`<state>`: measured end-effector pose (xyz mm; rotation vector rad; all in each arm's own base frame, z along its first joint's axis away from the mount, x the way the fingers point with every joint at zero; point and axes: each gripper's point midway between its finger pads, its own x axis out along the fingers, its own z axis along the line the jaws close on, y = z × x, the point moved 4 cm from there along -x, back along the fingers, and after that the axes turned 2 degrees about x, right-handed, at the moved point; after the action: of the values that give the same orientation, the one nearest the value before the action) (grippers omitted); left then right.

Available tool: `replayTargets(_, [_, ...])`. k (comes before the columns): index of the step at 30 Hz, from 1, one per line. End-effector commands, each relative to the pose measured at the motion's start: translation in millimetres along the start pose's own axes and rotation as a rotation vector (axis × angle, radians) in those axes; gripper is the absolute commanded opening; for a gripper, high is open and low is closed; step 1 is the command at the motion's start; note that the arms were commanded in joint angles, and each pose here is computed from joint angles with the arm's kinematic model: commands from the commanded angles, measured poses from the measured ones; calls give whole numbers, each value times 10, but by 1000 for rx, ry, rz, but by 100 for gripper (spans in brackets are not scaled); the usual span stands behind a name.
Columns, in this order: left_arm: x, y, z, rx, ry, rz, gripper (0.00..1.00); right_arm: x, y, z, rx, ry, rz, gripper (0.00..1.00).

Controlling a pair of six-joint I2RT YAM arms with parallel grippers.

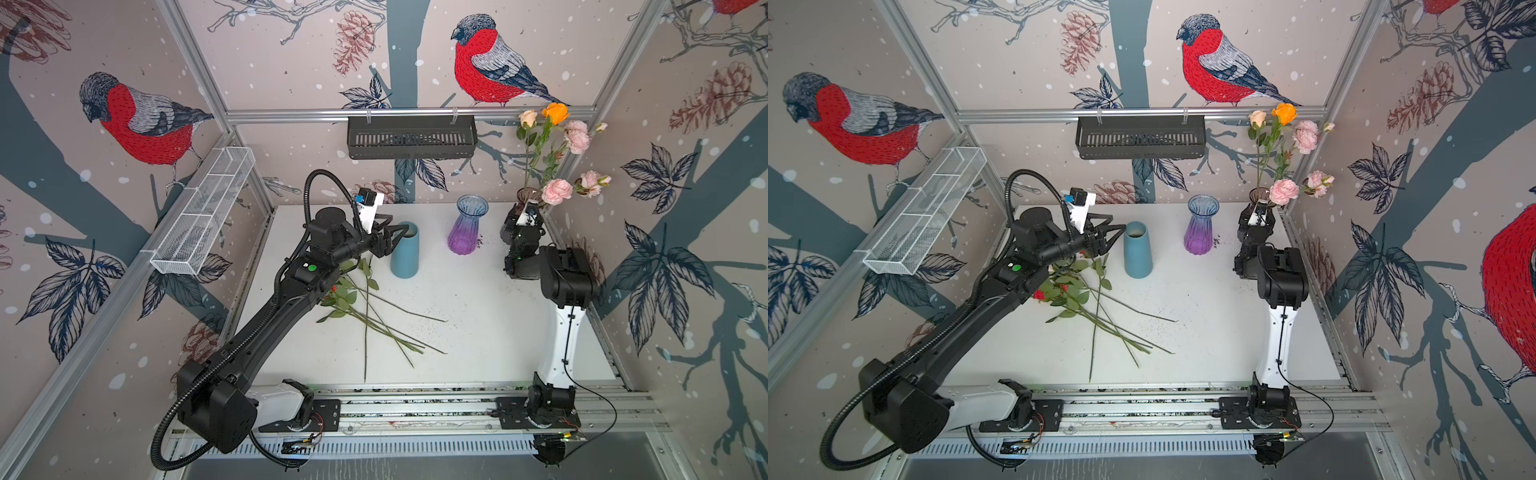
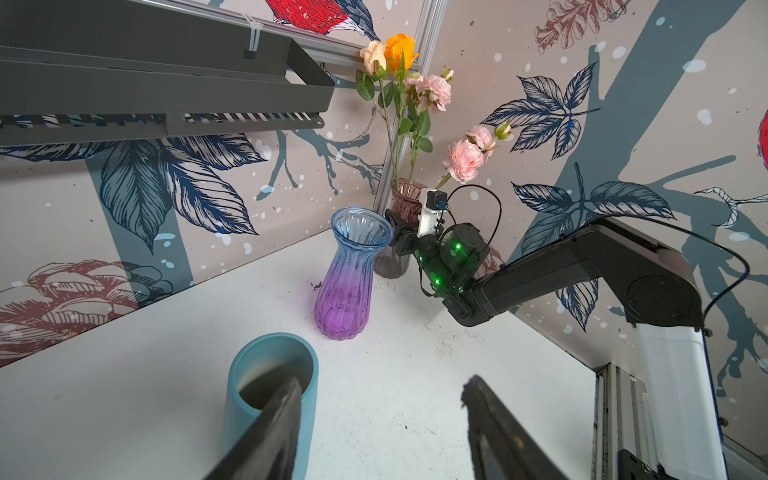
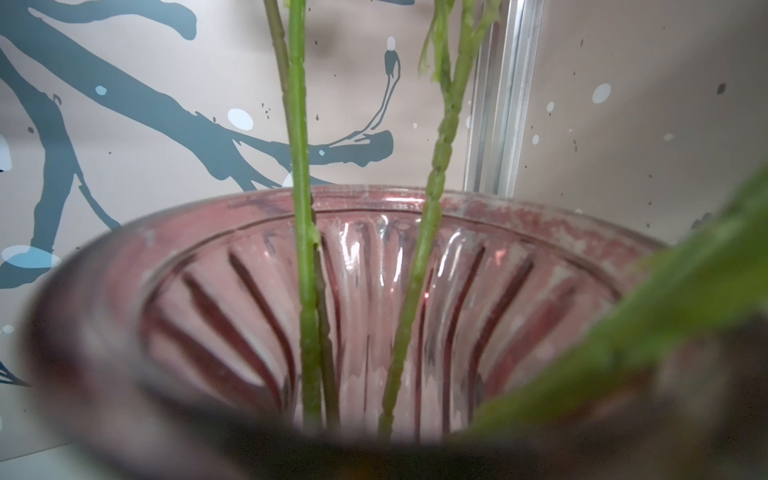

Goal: Arrange the flowers into the vase
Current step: 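Carry the pink vase with the right gripper farther from the robot into the corner, then set the pink vase down and open the right gripper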

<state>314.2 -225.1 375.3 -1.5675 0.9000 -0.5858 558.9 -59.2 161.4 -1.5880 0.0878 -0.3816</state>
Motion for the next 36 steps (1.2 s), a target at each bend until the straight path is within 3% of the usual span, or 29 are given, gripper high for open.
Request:
replayTargets(1, [3,-90,-2,32,2,-38,62,38,71,24,-42,-13,27,45])
replayTargets(6, [0,-96,-8,33,5,-39,62,2,58,21,-34,-15,24,45])
replayTargets(8, [-10,-108,-18,36,7,-43,62,-39,51,37,-33,-21,22,58])
replayTargets(10, [-15,-106,-14,35,5,-43,62,-71,46,50,-33,-28,24,62])
replayTargets(13, [-24,-116,-20,35,6,-46,62,-117,23,56,-28,-27,20,77])
replayTargets(16, [-33,-134,-27,39,7,-51,62,-144,18,59,-28,-24,22,81])
replayTargets(19, [-39,-132,-27,39,4,-50,62,-161,10,46,-26,-13,23,100])
replayTargets(29, [-81,-181,-23,40,5,-67,62,-314,-41,-27,1,20,38,100])
replayTargets(36, [-157,-252,-32,45,0,-91,63,-638,-149,-12,18,36,51,100])
